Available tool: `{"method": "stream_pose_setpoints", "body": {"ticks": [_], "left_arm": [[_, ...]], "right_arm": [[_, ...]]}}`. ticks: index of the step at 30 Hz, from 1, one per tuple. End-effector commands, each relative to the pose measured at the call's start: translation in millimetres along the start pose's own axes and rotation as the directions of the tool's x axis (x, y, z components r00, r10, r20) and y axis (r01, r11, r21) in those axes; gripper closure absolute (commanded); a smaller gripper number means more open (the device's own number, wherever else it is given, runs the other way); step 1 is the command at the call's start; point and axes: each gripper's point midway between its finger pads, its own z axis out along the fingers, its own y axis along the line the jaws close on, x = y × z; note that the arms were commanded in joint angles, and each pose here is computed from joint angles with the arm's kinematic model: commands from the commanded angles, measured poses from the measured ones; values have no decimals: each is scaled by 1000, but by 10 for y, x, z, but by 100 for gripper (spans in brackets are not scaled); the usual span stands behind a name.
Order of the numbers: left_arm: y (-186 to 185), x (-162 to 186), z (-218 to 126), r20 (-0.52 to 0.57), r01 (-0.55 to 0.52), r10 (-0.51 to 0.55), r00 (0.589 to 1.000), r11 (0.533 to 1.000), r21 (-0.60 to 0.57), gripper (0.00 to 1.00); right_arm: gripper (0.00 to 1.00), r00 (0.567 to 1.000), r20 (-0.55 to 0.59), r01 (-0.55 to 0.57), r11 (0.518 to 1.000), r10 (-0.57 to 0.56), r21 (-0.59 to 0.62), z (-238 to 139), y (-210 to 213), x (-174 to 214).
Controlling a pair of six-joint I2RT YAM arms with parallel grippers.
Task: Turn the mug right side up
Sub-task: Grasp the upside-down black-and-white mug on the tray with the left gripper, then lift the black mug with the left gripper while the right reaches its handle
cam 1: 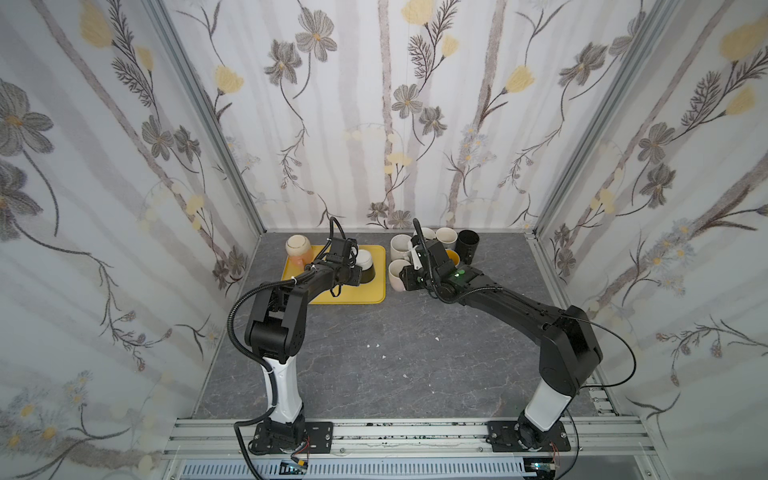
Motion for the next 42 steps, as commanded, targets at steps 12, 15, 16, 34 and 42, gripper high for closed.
{"method": "stream_pose_setpoints", "body": {"ticks": [12,15,16,34,42], "left_arm": [[109,-84,-295,134,-10,19,991,997,-73,100],[73,-89,-440,173,0,9,985,999,-50,100],[43,-106,-501,194,6,0,981,999,-34,100],[-182,-290,-1153,386,280,-459,800,855,437,100],[-16,-147,-882,390,243,-316,865,943,226,100]], "right_arm": [[60,1000,24,-18,999,19,-35,2,71,-78],[60,999,41,-26,999,27,-34,-52,67,-108],[60,998,52,-32,999,34,-38,-74,68,-128],[61,967,136,-176,952,214,-249,-304,287,-331],[61,971,83,-194,943,224,-271,-133,367,-214]]}}
